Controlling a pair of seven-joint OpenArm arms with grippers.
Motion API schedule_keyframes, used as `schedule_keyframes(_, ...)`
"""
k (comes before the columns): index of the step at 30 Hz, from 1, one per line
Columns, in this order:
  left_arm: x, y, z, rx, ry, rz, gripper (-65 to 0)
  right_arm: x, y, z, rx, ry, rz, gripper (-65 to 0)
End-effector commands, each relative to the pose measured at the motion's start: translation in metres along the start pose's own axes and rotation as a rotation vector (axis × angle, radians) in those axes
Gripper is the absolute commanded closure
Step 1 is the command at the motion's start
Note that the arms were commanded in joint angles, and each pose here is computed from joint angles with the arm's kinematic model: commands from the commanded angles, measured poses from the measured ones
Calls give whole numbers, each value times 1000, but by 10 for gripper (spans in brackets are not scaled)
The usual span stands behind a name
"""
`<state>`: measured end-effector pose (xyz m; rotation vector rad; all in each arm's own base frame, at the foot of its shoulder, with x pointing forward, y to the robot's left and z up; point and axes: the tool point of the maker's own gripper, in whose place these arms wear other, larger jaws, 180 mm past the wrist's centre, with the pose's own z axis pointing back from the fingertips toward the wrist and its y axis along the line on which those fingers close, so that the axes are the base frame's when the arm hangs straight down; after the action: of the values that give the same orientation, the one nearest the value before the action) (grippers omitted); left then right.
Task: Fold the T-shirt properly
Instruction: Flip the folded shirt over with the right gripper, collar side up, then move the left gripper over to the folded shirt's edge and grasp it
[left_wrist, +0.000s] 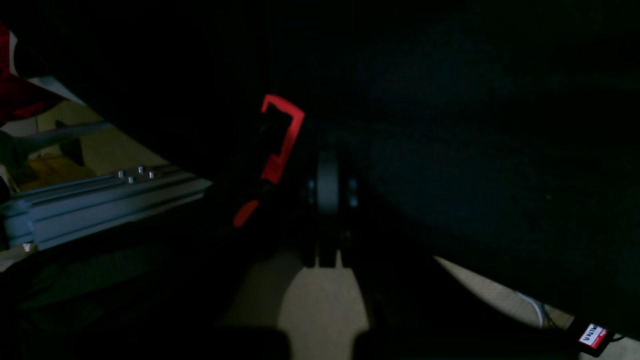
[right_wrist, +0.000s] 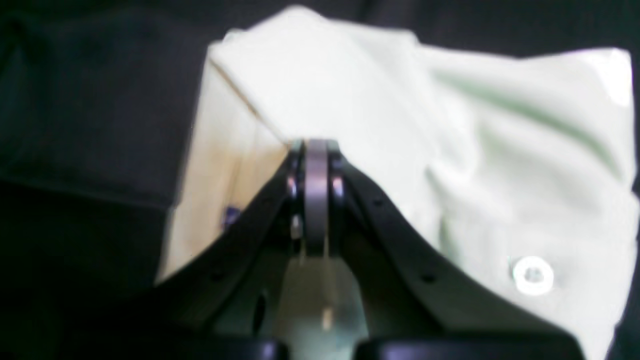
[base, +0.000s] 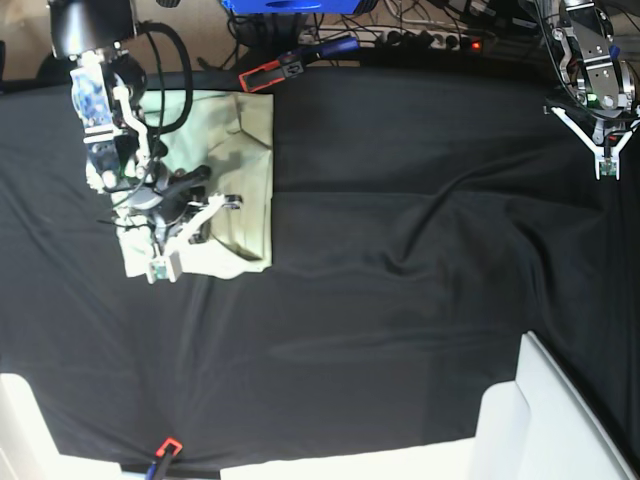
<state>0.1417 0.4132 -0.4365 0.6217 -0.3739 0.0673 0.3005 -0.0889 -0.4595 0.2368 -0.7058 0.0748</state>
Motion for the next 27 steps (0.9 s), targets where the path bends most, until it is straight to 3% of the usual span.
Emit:
schedule_keyframes(1, 9, 14, 2, 36, -27, -4, 0, 12, 5, -2, 30, -37, -7, 0)
schedule_keyframes(6, 10, 14, 2, 37, -29, -5, 0, -5, 8, -6, 68, 37, -3, 0)
schedule_keyframes(11, 15, 7, 3, 23, -43, -1, 0, 35, 16, 18, 71, -36, 48, 0)
schedule_keyframes(13, 23, -11, 4, -19, -70, 7, 0, 60, 16, 35, 64, -99, 66, 0)
schedule_keyframes(17, 48, -47, 15, -127, -162, 31, 0, 93, -15, 75, -28, -194, 29, -1)
schedule_keyframes(22, 76, -96, 37, -330, -230, 155, -3, 96, -70, 108, -169, -249, -51, -3)
schedule_keyframes(27, 119, -151, 81, -655, -296, 320, -257, 62, -117, 109, -269, -181, -158, -3)
